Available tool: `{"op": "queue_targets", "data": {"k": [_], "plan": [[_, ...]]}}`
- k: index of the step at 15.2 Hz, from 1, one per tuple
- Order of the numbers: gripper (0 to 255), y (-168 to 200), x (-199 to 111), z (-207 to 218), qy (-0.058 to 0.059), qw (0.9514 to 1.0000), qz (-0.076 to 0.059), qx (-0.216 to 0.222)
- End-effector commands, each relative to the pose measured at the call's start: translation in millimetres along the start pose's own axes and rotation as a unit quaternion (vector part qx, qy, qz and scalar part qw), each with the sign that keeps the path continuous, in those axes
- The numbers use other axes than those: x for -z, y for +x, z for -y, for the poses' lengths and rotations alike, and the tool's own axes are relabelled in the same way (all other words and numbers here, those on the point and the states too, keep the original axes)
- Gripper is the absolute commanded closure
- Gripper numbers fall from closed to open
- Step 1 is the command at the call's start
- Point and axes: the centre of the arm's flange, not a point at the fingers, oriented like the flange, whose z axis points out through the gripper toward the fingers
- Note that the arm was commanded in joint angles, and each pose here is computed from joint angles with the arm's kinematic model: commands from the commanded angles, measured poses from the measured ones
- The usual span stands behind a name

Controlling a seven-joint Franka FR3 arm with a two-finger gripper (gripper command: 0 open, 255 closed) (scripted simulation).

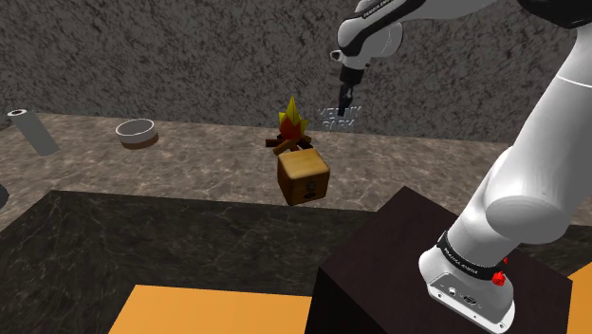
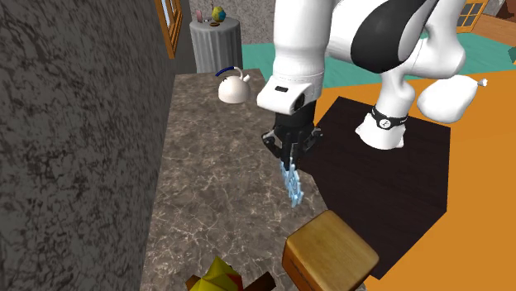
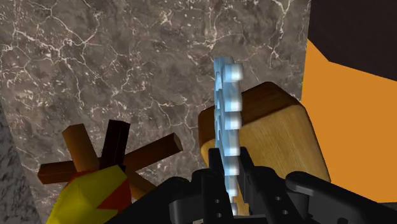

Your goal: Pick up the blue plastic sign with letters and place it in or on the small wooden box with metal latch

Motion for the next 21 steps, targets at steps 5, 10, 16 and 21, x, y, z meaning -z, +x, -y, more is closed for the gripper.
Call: {"op": "queue_targets", "data": {"k": [5,10,16,21], "plan": [[255,66,3,45,0.0,1.0,0.0,-0.001],[255,120,6,83,0.0,1.0,0.0,-0.001],[255,125,-20,89,0.0,1.0,0.0,-0.001],[255,123,-46,89,0.0,1.0,0.0,-0.001]]}}
